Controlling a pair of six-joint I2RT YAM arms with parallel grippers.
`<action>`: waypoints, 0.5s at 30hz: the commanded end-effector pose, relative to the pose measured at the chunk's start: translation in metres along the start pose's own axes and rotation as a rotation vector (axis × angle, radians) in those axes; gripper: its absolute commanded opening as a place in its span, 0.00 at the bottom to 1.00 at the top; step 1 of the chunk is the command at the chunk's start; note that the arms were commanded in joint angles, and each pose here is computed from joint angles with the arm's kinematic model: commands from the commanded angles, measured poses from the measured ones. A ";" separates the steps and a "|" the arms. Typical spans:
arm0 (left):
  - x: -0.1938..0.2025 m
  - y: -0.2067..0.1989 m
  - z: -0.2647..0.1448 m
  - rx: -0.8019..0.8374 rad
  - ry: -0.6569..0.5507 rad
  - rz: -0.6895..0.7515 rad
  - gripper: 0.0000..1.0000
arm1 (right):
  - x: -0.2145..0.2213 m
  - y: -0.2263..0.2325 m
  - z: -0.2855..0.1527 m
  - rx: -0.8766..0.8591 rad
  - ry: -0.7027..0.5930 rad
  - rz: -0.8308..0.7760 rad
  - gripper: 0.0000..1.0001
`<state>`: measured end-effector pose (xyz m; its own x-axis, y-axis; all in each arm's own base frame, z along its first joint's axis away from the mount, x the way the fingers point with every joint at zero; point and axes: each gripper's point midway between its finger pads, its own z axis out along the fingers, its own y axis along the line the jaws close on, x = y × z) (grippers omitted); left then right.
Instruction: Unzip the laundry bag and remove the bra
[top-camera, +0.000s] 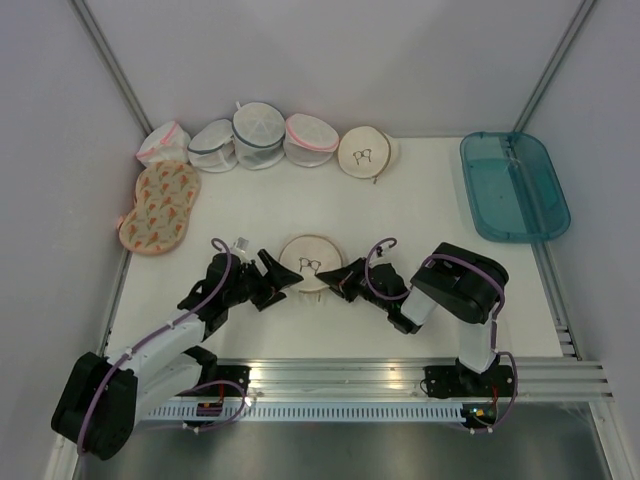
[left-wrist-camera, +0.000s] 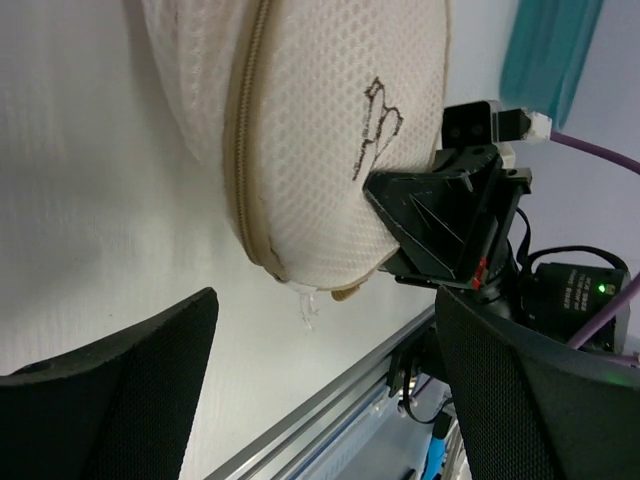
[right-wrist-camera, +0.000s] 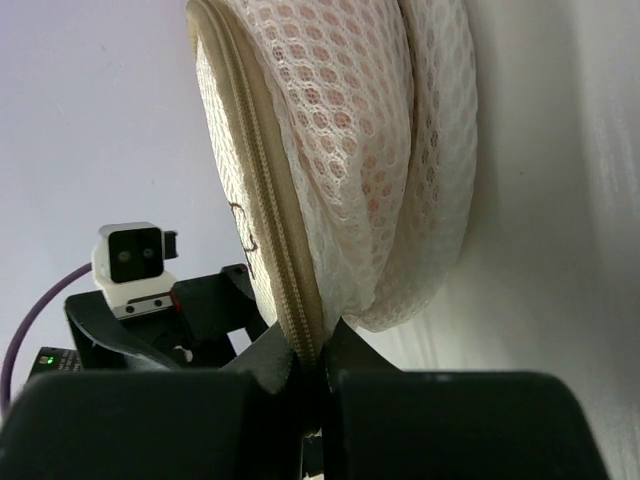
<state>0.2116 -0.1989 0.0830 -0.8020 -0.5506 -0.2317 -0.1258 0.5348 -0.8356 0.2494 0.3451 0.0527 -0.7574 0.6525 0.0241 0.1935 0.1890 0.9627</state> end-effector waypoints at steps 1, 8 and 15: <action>-0.013 -0.006 0.006 -0.046 -0.071 -0.071 0.92 | -0.002 0.040 -0.005 -0.143 -0.016 0.045 0.00; -0.023 -0.022 0.017 -0.043 -0.123 -0.049 0.91 | 0.007 0.054 -0.003 -0.206 0.042 0.069 0.01; -0.028 -0.025 0.028 -0.054 -0.124 -0.030 0.58 | 0.022 0.061 -0.008 -0.253 0.124 0.057 0.00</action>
<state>0.2378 -0.2081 0.0807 -0.7509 -0.6029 -0.2697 -0.1841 0.5833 -0.7911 0.2443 0.3528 0.0519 -0.7736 0.6250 0.1047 0.2433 0.1403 0.9598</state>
